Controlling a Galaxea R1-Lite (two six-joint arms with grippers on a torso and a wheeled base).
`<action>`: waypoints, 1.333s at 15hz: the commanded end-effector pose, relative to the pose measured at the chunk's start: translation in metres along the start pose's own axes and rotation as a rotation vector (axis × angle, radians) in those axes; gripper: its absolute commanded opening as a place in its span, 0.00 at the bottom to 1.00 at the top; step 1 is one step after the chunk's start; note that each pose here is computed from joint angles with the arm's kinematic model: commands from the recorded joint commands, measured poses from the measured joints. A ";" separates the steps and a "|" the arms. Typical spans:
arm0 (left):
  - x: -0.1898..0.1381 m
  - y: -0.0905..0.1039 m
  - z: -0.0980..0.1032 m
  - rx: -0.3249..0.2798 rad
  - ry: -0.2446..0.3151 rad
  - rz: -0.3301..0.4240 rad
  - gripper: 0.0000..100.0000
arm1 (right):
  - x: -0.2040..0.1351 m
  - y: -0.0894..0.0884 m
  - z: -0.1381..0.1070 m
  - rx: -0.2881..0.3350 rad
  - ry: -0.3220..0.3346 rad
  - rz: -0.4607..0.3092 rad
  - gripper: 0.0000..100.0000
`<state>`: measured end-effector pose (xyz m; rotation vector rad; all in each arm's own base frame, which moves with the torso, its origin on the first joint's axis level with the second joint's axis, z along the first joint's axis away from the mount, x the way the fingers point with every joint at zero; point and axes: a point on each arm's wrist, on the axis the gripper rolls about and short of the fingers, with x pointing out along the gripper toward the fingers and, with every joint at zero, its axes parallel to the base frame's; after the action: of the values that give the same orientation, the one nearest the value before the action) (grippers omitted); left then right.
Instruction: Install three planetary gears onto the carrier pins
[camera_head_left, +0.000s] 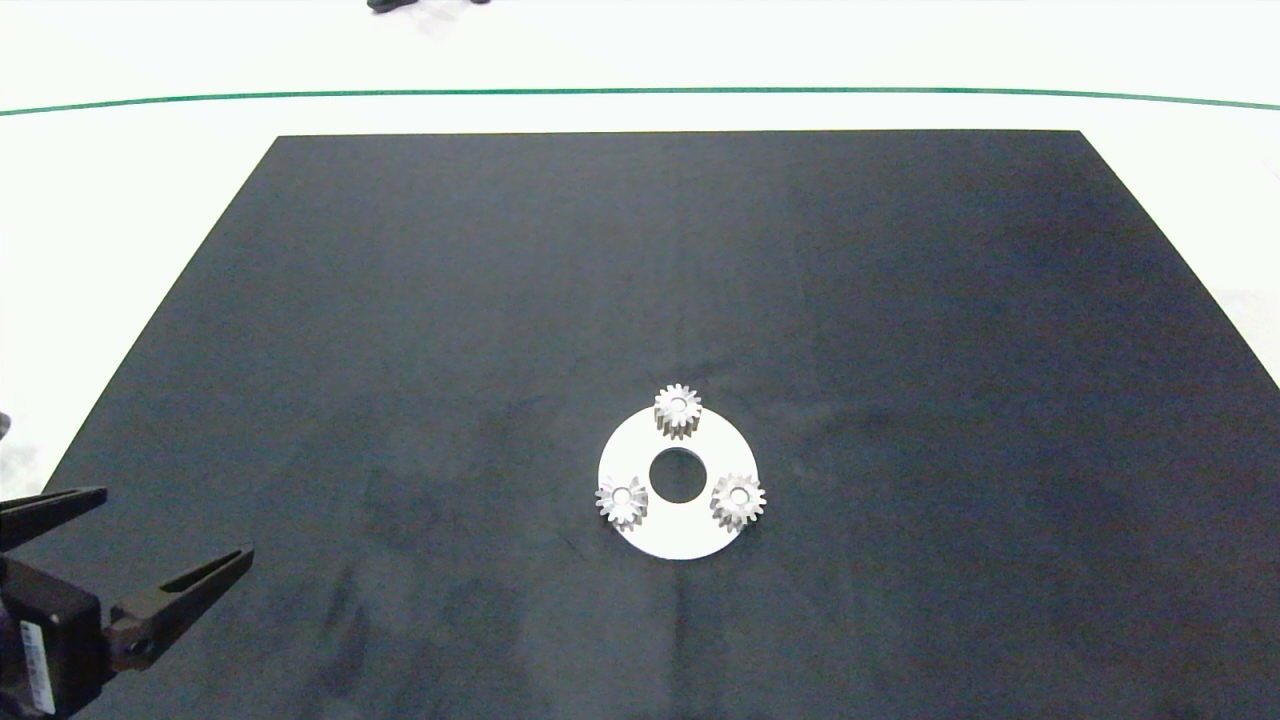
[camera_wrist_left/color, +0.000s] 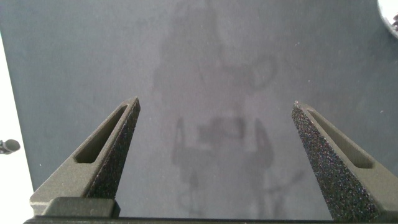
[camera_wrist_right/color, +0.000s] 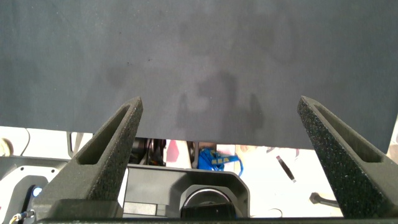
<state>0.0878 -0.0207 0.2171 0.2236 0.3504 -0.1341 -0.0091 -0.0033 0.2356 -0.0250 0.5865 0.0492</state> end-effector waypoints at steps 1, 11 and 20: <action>-0.011 0.004 -0.004 -0.044 -0.036 0.033 1.00 | -0.008 0.000 -0.017 0.023 -0.033 -0.040 1.00; -0.050 0.003 -0.064 -0.163 -0.112 0.210 1.00 | -0.012 0.003 -0.053 0.026 -0.080 -0.118 1.00; -0.057 -0.005 -0.100 -0.223 -0.140 0.229 1.00 | 0.006 0.005 -0.080 0.035 -0.121 -0.134 1.00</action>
<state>0.0038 0.0033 0.1457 0.0340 0.2064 0.1080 -0.0478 -0.0015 0.1696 -0.0278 0.4590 -0.0803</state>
